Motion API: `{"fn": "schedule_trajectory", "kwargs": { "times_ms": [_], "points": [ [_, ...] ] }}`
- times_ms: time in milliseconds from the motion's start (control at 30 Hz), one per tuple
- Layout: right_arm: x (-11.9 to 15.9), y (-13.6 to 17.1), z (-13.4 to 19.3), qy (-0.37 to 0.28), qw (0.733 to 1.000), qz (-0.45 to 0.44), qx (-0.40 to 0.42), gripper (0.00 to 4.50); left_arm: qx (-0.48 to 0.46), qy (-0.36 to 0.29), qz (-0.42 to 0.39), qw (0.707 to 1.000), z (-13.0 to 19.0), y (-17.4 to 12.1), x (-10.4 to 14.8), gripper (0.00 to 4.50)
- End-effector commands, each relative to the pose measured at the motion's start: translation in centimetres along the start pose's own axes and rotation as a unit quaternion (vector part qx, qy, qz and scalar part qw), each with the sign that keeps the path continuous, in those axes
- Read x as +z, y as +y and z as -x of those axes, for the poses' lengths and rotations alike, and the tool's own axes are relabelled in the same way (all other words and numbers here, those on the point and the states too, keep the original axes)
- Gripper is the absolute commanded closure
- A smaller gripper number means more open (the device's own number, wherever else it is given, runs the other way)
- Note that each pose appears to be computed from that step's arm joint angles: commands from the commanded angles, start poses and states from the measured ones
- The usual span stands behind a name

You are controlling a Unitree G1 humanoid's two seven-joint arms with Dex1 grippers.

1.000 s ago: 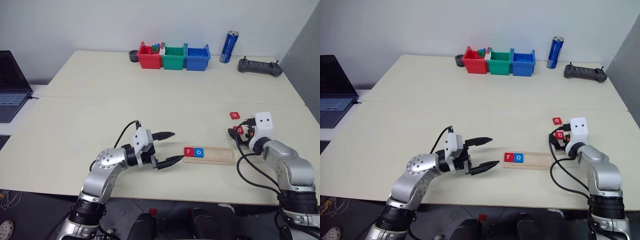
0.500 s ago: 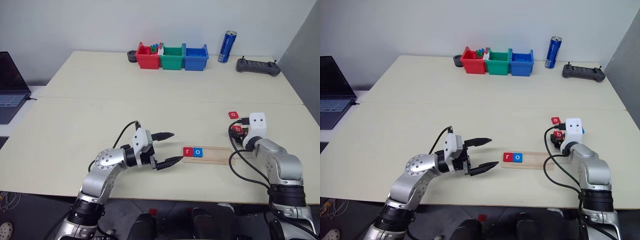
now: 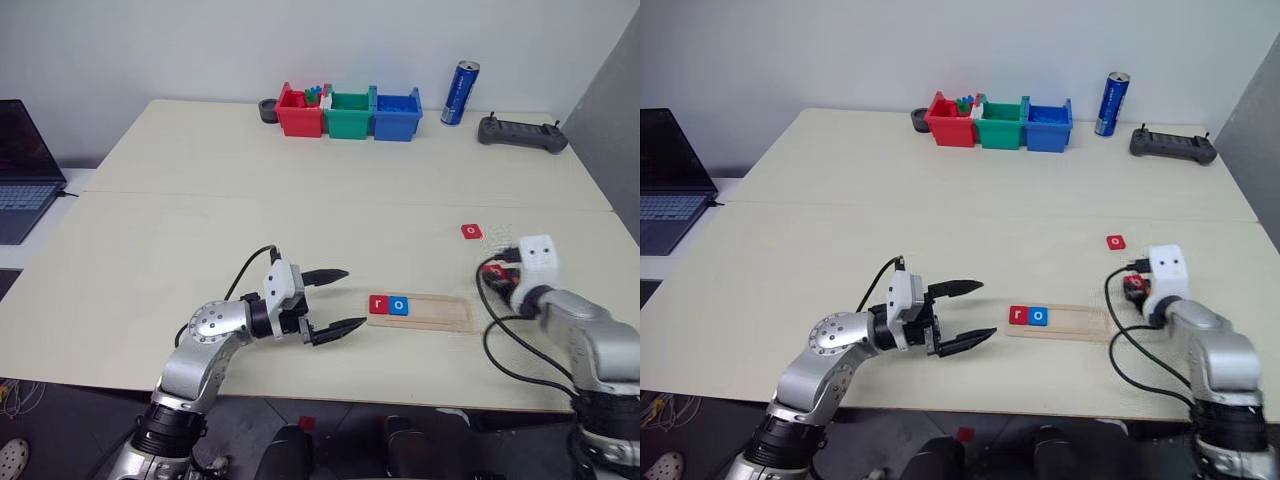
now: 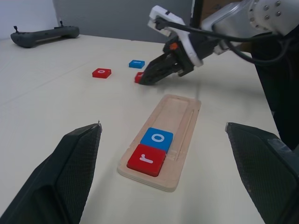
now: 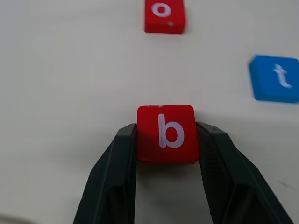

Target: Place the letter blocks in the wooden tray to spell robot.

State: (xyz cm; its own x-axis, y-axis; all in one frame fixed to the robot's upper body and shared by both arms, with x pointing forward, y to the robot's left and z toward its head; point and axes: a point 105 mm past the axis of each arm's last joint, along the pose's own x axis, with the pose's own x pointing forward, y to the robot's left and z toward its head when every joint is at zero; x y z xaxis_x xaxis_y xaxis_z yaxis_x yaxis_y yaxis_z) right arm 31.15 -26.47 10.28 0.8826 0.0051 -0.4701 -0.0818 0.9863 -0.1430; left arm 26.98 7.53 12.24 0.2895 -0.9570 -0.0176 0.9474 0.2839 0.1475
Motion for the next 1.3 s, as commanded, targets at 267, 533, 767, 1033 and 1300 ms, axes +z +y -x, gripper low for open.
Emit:
{"fn": "schedule_trajectory", "kwargs": {
  "times_ms": [267,533,767,1033,1300],
  "points": [
    [-1.0,0.3,5.1,0.027,0.999,-0.038,-0.006,3.03,-0.036,-0.016,-0.009,0.999,-0.2,-1.0,0.9,0.00],
    [-2.6,2.4,5.1,0.045,0.997,-0.064,-0.014,3.03,-0.040,-0.012,-0.008,0.999,0.0,-0.9,0.6,0.00],
    [-4.1,3.9,5.1,0.064,0.995,-0.078,0.000,2.30,-0.033,-0.012,-0.013,0.999,0.0,-0.4,0.6,0.00],
    [-3.4,2.9,5.3,0.048,0.996,-0.070,-0.016,0.03,-0.034,-0.011,-0.012,0.999,0.0,-0.6,0.7,0.00],
    [2.8,1.0,5.2,-0.043,0.999,0.004,-0.008,0.03,-0.038,-0.009,-0.012,0.999,0.0,-0.5,0.7,0.00]
  ]
}}
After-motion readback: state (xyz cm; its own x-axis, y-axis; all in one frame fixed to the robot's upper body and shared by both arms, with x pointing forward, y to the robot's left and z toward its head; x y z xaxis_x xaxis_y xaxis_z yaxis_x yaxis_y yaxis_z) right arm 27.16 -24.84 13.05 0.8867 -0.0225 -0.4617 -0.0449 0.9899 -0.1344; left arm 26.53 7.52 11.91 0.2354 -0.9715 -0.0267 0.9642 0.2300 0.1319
